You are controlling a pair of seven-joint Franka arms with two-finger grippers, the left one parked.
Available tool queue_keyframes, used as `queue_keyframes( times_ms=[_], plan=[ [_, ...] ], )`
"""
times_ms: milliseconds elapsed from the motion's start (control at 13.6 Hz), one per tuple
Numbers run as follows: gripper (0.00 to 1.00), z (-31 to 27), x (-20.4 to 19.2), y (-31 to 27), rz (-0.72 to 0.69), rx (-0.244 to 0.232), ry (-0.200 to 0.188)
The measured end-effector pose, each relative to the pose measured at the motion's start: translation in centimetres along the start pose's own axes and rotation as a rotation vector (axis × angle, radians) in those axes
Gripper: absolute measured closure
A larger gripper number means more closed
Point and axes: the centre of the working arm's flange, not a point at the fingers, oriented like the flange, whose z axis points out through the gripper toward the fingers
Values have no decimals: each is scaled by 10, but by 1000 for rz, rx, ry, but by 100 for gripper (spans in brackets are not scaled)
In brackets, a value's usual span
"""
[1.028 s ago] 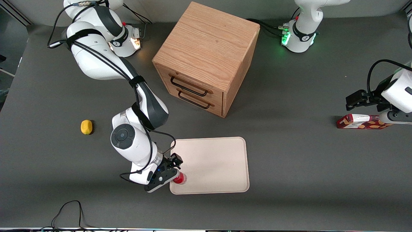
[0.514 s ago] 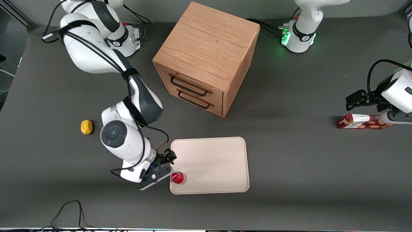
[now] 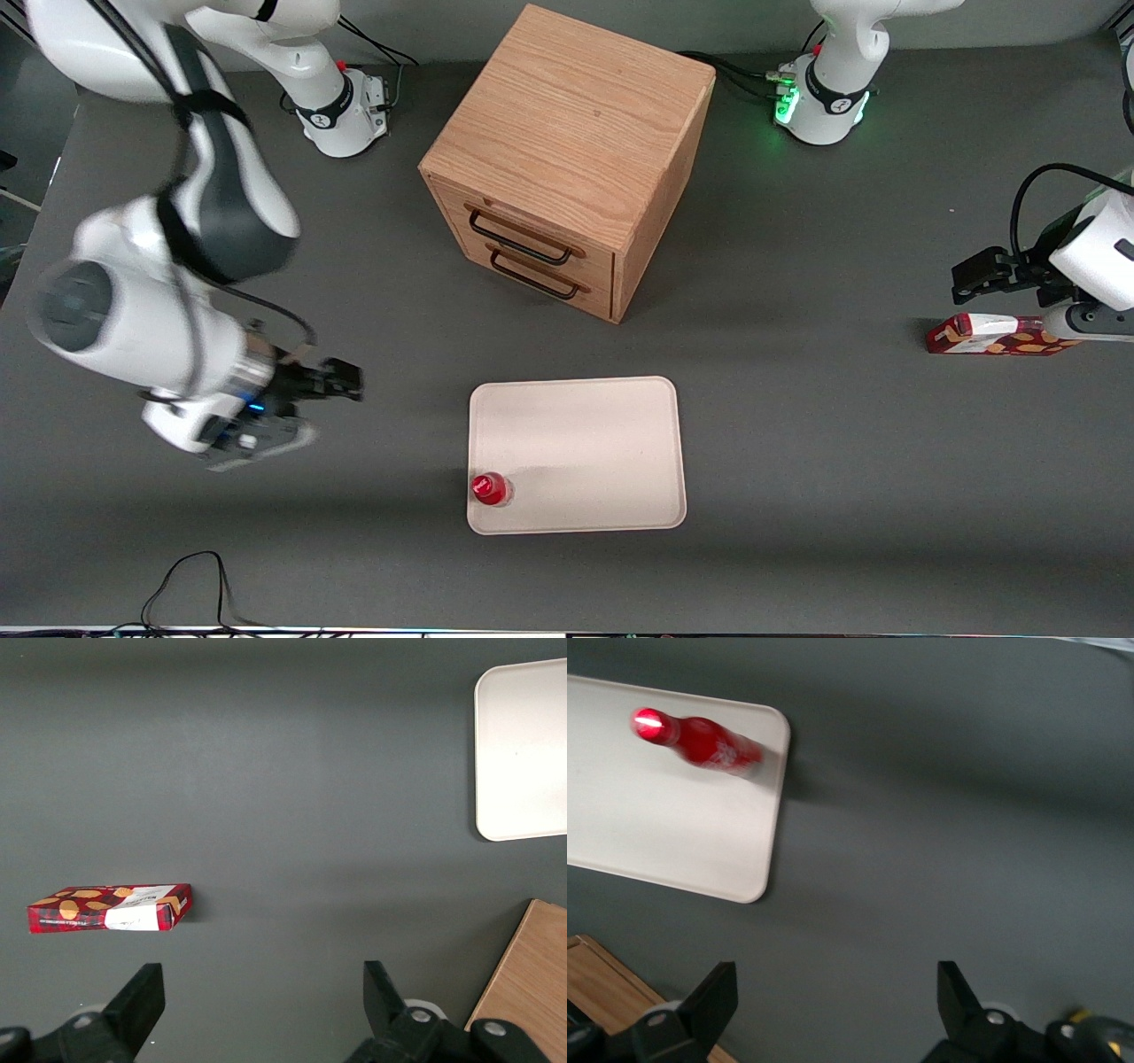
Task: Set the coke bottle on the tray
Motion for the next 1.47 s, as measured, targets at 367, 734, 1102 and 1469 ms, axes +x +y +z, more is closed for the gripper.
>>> queue_keyframes(
  times_ms=[367,734,1102,1469],
  plan=[
    [0,-66,-96,125,246,-19,-36],
    [0,-99,-129,171,309,-14,-48],
    [0,-101,-129,136,230,-60,-78],
    [0,-100,-128,93,153,-65,-135]
  ],
)
